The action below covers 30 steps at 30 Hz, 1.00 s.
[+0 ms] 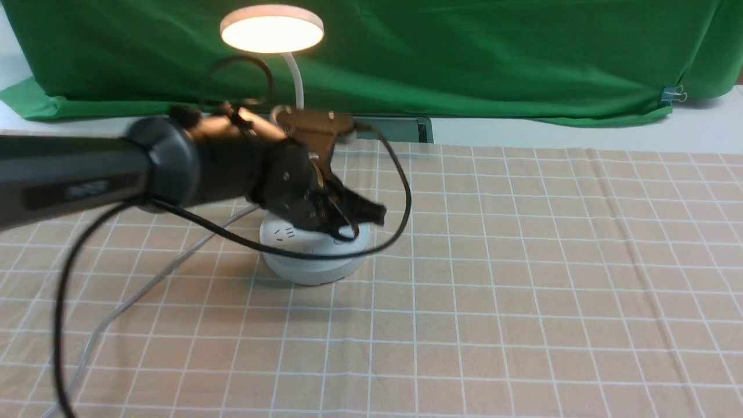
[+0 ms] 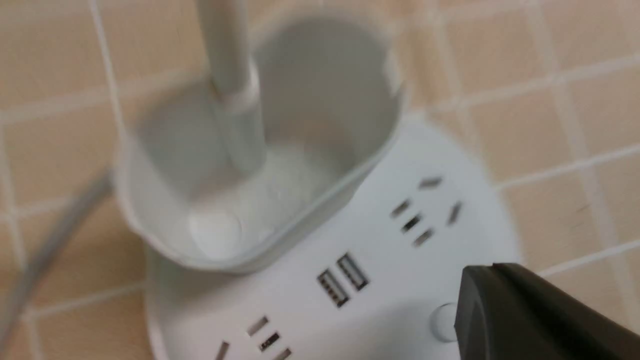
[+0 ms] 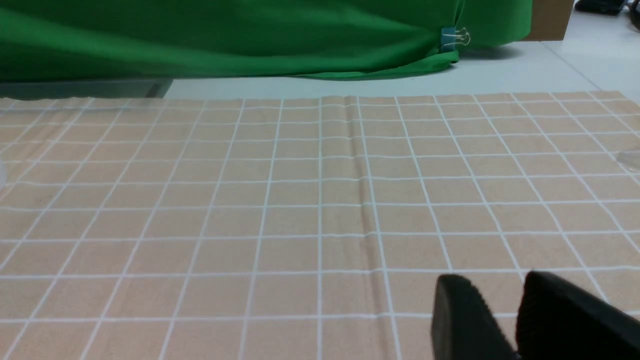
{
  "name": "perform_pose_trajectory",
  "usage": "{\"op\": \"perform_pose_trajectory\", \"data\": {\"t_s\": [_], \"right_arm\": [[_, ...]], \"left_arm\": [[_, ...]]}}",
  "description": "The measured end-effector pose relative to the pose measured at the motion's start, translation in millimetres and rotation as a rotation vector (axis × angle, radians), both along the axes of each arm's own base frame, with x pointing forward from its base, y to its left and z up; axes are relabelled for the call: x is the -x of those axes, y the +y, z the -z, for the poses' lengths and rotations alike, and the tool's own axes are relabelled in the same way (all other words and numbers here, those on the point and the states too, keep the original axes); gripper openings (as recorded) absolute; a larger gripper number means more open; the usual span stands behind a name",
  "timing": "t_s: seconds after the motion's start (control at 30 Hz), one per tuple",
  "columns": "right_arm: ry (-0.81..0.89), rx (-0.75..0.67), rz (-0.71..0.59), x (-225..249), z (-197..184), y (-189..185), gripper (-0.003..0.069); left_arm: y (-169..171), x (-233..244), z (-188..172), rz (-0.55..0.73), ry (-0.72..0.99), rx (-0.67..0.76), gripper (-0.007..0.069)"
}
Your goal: Turn on the table lamp on the light coffee tablecloth with your hand.
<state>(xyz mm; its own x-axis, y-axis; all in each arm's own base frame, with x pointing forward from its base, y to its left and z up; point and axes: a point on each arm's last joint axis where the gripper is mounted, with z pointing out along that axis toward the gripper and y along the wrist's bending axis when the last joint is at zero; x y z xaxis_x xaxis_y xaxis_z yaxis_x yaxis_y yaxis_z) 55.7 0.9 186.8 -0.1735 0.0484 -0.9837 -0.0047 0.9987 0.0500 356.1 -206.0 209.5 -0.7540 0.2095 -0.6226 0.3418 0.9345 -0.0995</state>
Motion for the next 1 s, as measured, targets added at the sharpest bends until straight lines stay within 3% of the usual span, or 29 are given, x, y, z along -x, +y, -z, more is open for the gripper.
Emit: {"op": "perform_pose_trajectory", "data": {"t_s": [0.17, 0.43, 0.57, 0.8, 0.87, 1.0], "right_arm": [[0.0, 0.0, 0.0, 0.0, 0.0, 0.0, 0.0238], [0.0, 0.0, 0.0, 0.0, 0.0, 0.0, 0.0238], [-0.001, 0.0, 0.0, 0.0, -0.1, 0.0, 0.0238], [0.0, 0.0, 0.0, 0.0, 0.0, 0.0, 0.0238], [0.0, 0.0, 0.0, 0.0, 0.0, 0.0, 0.0238], [0.0, 0.0, 0.0, 0.0, 0.0, 0.0, 0.0238]], "left_arm": [[5.2, 8.5, -26.0, -0.005, -0.022, 0.016, 0.0001], [-0.9, 59.7, 1.7, 0.123, 0.186, -0.043, 0.0001], [0.4, 101.5, -3.8, 0.197, 0.166, -0.027, 0.0001], [39.3, 184.4, -68.2, 0.276, -0.195, 0.208, 0.0001], [64.0, 208.1, -94.6, 0.269, -0.393, 0.328, 0.0001], [96.9, 236.1, -120.7, 0.278, -0.682, 0.408, 0.0001]]}}
